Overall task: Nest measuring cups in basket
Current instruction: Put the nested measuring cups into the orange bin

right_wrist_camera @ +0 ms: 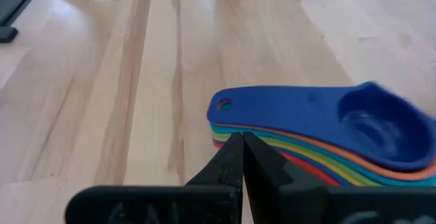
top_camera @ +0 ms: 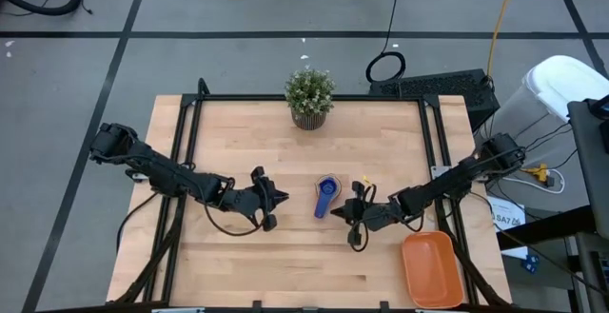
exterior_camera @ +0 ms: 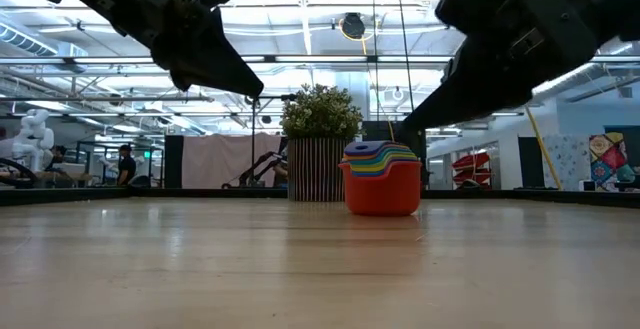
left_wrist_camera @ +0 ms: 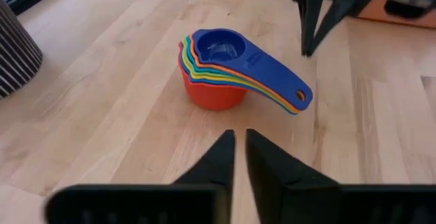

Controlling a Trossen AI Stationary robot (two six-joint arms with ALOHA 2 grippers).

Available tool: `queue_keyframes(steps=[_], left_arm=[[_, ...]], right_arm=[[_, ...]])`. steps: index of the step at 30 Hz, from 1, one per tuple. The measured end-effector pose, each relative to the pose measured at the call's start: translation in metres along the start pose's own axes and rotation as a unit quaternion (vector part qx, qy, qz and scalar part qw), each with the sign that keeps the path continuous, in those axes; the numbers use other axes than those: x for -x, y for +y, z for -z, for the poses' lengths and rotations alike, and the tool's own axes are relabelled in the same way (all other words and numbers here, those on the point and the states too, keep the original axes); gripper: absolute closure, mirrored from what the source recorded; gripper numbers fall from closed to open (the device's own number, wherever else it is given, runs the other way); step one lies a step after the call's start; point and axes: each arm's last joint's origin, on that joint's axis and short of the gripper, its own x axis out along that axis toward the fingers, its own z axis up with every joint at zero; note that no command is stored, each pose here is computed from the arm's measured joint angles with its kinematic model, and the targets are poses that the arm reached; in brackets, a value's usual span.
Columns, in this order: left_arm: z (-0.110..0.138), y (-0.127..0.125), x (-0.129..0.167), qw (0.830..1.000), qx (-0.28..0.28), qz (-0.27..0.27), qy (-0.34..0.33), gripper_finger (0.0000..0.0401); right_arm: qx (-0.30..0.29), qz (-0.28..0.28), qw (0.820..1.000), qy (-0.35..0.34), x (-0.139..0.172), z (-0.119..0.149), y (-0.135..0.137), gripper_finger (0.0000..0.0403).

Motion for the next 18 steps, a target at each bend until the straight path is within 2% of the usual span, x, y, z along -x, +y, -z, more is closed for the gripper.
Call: queue_keyframes(steps=[5,10,15,18], left_arm=[[-0.01,0.003,-0.002,1.0,-0.016,0.0,-0.006,0.0278],[-0.015,0.013,-0.007,0.999,-0.006,0.017,0.03,0.0207],[-0.007,0.021,-0.015,0.996,0.018,0.023,0.081,0.0179],[-0.011,0.02,-0.021,0.993,0.097,0.037,0.062,0.0178]], right_arm=[[0.005,0.012,1.0,-0.006,0.021,-0.006,0.004,0.0403],[-0.007,0.006,1.0,-0.015,0.038,-0.009,0.011,0.0403],[-0.049,0.005,0.999,-0.004,0.048,-0.01,0.01,0.0403],[-0.084,0.016,0.996,0.005,0.05,-0.011,0.004,0.0401]])
